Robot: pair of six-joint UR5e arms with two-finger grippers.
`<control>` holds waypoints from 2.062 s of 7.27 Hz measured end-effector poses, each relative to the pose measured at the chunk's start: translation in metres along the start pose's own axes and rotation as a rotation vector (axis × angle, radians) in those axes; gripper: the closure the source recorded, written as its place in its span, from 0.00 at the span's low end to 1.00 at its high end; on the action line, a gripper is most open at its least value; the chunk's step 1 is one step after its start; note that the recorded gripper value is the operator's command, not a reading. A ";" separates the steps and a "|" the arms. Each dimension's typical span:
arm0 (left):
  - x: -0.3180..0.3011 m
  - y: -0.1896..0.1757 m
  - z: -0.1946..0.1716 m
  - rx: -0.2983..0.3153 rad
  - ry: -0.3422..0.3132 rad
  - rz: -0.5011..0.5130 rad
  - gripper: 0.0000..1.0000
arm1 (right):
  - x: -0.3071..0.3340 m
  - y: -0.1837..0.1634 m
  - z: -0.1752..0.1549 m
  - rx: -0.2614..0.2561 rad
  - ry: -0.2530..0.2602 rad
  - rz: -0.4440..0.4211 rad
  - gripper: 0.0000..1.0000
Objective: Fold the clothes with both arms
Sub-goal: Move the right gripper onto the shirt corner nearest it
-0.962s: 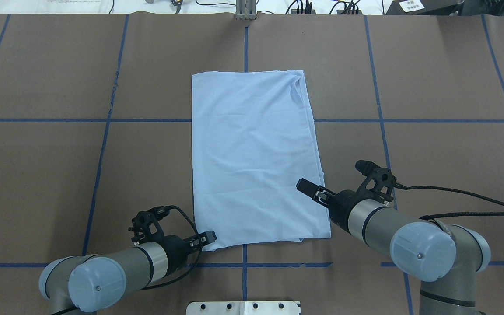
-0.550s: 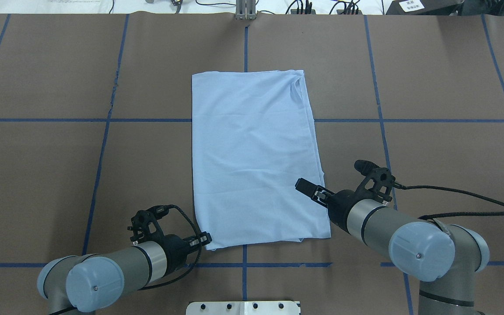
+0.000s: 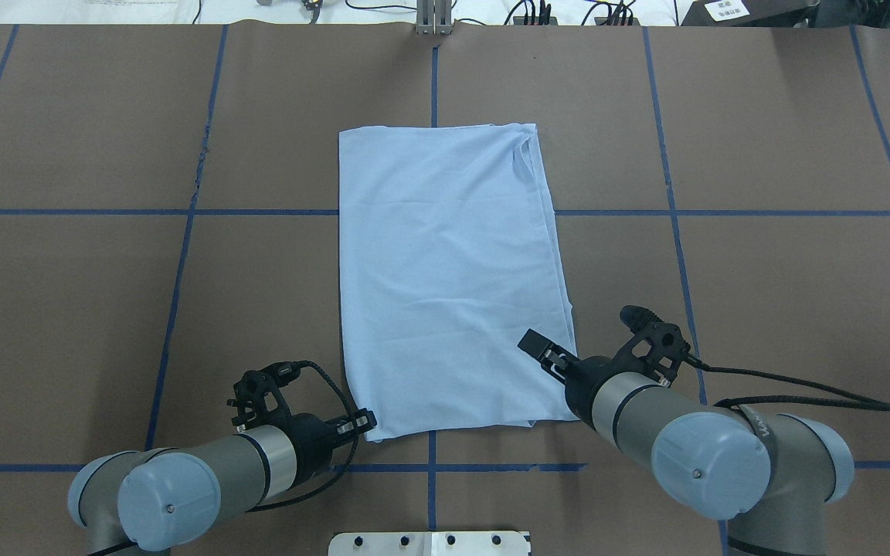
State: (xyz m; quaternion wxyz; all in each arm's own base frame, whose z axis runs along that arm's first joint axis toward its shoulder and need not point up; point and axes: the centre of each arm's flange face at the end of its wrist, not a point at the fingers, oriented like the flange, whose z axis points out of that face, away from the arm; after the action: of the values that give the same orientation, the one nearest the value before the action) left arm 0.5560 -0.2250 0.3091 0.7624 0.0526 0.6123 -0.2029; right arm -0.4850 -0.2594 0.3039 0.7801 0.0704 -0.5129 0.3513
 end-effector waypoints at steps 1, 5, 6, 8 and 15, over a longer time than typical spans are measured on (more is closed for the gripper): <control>0.000 0.000 0.000 0.000 0.000 -0.001 1.00 | -0.001 0.018 0.002 0.013 0.071 0.030 0.19; 0.001 0.000 0.000 0.001 0.003 -0.002 1.00 | 0.014 0.053 0.019 0.035 0.190 0.016 0.18; 0.001 0.000 0.000 0.000 0.004 -0.002 1.00 | 0.015 0.055 0.025 0.041 0.199 0.013 0.18; 0.001 0.000 -0.001 -0.001 0.004 -0.002 1.00 | 0.018 0.057 0.031 0.049 0.207 0.010 0.19; 0.001 0.000 -0.001 -0.004 0.003 -0.001 1.00 | 0.000 0.067 0.042 0.053 0.194 0.039 0.61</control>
State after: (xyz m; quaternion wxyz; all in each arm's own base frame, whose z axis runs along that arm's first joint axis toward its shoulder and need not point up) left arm 0.5554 -0.2246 0.3082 0.7616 0.0513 0.6136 -0.2019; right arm -0.5581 -0.2296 0.3070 0.8170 0.0466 -0.4267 0.3850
